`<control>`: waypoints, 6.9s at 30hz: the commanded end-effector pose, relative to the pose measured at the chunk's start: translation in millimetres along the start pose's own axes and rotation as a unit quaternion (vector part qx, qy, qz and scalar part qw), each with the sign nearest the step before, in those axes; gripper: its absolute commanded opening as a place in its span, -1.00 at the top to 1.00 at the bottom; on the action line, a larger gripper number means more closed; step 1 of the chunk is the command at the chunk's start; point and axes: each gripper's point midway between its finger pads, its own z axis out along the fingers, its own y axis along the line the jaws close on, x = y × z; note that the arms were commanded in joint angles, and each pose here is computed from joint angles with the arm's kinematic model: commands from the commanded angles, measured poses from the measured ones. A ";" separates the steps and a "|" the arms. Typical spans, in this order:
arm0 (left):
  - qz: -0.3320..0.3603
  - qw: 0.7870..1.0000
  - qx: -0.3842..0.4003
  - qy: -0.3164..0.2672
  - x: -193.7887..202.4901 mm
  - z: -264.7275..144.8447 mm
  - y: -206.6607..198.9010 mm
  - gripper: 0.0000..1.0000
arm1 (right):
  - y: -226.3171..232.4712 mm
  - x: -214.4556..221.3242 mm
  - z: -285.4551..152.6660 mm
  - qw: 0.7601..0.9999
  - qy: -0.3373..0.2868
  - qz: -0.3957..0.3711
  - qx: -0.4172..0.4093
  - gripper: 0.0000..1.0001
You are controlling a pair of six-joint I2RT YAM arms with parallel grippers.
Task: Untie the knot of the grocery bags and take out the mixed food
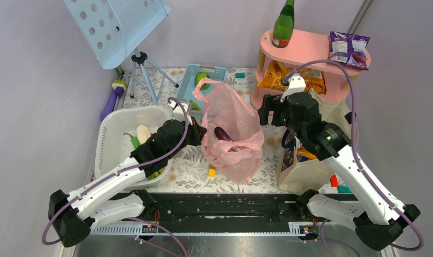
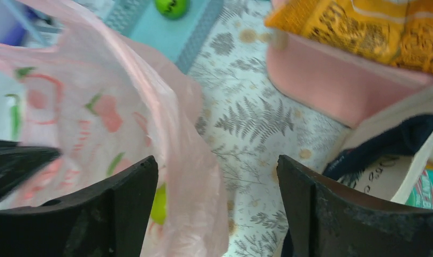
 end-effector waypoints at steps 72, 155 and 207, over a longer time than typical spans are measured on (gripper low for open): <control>0.059 0.992 0.110 -0.021 -19.9 -3.1 -40.0 1.00 | 110.2 87.8 53.2 0.983 0.133 0.080 -0.099 0.14; 0.102 0.992 -0.058 -0.054 -69.3 -49.7 70.6 -0.98 | 176.1 -82.6 253.5 0.980 0.036 -0.040 -0.190 -0.99; 0.038 0.990 0.079 -0.106 -46.6 23.3 -18.4 0.94 | 63.9 305.9 -66.2 0.902 0.391 -0.140 -0.118 0.02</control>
